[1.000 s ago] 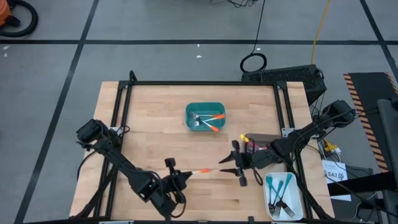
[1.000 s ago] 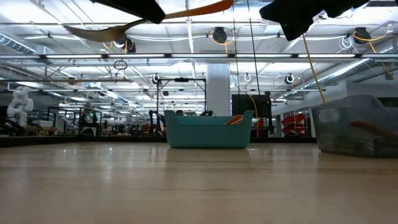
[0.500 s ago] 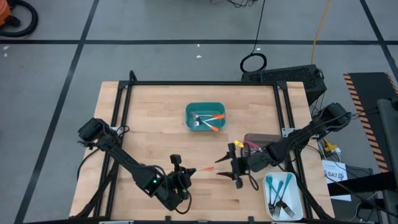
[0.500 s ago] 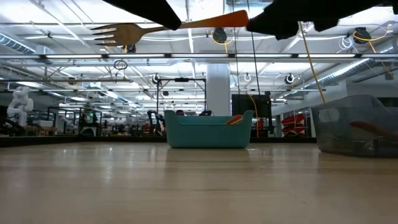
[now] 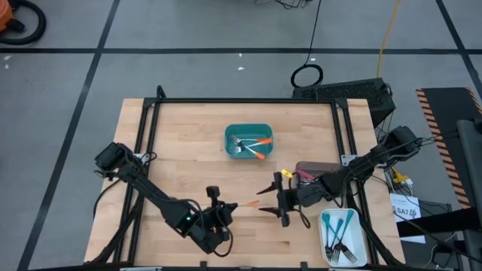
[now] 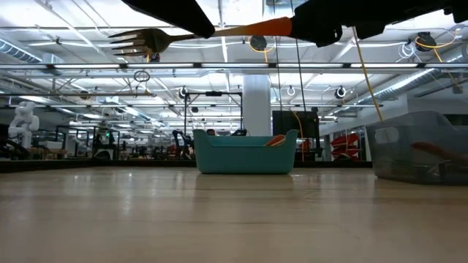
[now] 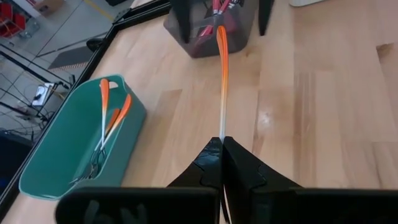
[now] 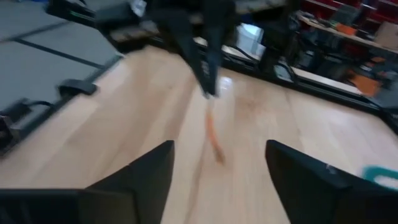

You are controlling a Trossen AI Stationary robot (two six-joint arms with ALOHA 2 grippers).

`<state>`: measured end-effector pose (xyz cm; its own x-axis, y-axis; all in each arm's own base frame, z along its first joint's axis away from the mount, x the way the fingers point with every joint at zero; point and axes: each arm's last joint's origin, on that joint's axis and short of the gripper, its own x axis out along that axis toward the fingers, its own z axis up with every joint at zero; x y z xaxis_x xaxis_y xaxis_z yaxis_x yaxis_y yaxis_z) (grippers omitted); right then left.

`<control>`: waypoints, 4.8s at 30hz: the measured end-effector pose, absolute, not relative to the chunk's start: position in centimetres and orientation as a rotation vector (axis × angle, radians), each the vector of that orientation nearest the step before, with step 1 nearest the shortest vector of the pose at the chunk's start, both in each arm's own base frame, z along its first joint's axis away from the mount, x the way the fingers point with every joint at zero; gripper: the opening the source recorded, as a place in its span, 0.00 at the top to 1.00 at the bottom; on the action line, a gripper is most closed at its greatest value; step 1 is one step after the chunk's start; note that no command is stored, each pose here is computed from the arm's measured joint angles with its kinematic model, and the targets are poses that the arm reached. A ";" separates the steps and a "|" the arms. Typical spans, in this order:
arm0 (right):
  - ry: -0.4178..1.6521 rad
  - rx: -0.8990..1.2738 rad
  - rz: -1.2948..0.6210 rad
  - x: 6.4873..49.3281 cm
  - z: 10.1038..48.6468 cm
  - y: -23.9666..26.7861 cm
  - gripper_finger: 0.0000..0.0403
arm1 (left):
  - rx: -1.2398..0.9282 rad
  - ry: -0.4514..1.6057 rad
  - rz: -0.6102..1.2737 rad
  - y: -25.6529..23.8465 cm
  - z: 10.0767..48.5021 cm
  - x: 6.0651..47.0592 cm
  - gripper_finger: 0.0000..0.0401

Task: Sort silverware by color (type)
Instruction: Put the orange fork into the blue bin

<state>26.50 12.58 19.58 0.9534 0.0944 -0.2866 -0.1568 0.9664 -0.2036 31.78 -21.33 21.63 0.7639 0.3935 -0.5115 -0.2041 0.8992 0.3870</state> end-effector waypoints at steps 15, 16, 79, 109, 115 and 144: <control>0.264 -0.216 0.169 27.0 19.7 11.7 0.82 | 0.297 0.615 0.338 -21.3 21.7 31.9 0.98; 0.264 -0.213 0.182 27.1 19.7 11.7 0.84 | 0.296 0.614 0.337 -21.3 21.7 31.9 0.98; 0.761 -0.970 0.010 25.1 22.8 -1.2 1.00 | 0.146 0.633 0.330 -20.9 21.7 32.1 0.71; 0.873 -1.133 0.124 25.7 20.8 -4.4 0.99 | 0.057 0.646 0.318 -19.0 21.8 33.8 0.71; 0.891 -1.131 0.138 26.0 20.3 -4.4 0.99 | 0.058 0.645 0.317 -19.0 21.8 33.8 0.71; 0.869 -1.303 0.196 27.0 19.6 -4.6 0.99 | 0.046 0.639 0.322 -18.9 21.8 33.9 0.71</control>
